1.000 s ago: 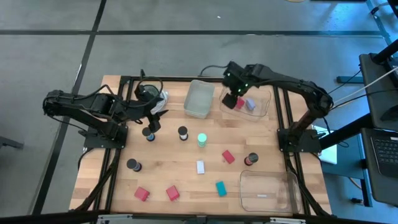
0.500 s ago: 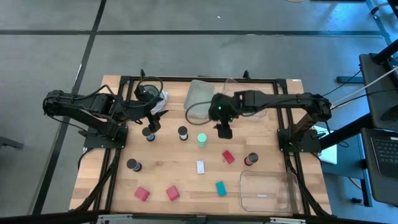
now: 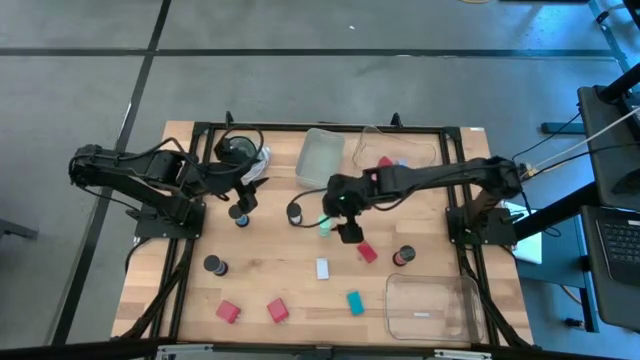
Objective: Pick & Place Office items
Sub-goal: Put the green hourglass into the gray bin
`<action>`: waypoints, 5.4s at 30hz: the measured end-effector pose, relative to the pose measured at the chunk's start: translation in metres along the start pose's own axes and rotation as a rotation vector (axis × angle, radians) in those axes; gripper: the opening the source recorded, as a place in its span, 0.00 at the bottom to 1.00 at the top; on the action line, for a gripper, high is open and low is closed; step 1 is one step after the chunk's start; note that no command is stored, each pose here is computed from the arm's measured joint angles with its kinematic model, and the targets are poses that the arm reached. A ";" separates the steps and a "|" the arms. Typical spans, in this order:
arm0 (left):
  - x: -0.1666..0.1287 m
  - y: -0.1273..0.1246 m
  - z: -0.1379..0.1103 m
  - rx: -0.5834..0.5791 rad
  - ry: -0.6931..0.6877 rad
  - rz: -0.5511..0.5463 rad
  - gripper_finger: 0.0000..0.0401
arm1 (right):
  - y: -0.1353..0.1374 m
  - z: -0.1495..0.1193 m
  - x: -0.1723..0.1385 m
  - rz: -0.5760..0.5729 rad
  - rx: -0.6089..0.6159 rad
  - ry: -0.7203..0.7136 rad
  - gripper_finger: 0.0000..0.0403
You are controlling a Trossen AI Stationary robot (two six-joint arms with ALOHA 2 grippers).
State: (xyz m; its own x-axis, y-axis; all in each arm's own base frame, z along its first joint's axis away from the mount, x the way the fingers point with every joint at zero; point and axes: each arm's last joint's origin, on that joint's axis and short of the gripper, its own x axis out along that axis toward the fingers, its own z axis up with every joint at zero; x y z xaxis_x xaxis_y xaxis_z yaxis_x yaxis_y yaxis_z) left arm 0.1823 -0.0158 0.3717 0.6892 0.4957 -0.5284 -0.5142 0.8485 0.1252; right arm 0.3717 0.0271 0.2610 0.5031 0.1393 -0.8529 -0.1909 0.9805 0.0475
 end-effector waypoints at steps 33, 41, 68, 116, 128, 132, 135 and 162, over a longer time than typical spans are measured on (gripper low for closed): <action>0.008 -0.002 -0.010 -0.010 0.034 0.018 0.61 | -0.019 -0.024 0.053 -0.021 -0.005 -0.115 0.74; 0.007 -0.002 -0.010 -0.012 0.034 0.018 0.61 | -0.024 -0.031 0.057 -0.028 0.009 -0.114 0.74; 0.007 -0.002 -0.010 -0.012 0.034 0.019 0.60 | -0.024 -0.032 0.057 -0.024 0.032 -0.115 0.54; 0.007 -0.001 -0.010 0.006 0.014 0.068 0.60 | -0.187 -0.069 -0.001 -0.544 0.598 -0.308 0.52; 0.007 0.000 -0.010 0.007 0.005 0.092 0.60 | -0.187 -0.071 -0.001 -0.569 0.599 -0.289 0.52; 0.007 0.000 -0.009 0.007 0.005 0.091 0.60 | -0.188 -0.071 0.001 -0.571 0.601 -0.289 0.52; 0.007 0.000 -0.009 0.007 0.005 0.092 0.60 | -0.190 -0.073 0.009 -0.567 0.605 -0.273 0.52; 0.007 0.000 -0.009 0.025 0.006 0.091 0.60 | -0.198 -0.077 0.016 -0.556 0.613 -0.271 0.55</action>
State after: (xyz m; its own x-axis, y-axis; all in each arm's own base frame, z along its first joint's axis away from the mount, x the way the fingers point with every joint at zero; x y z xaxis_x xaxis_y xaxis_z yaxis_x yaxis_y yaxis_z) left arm 0.1825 -0.0138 0.3598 0.6371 0.5703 -0.5185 -0.5618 0.8042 0.1942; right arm 0.3522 -0.1753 0.1979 0.5866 -0.4298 -0.6864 0.5903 0.8072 -0.0010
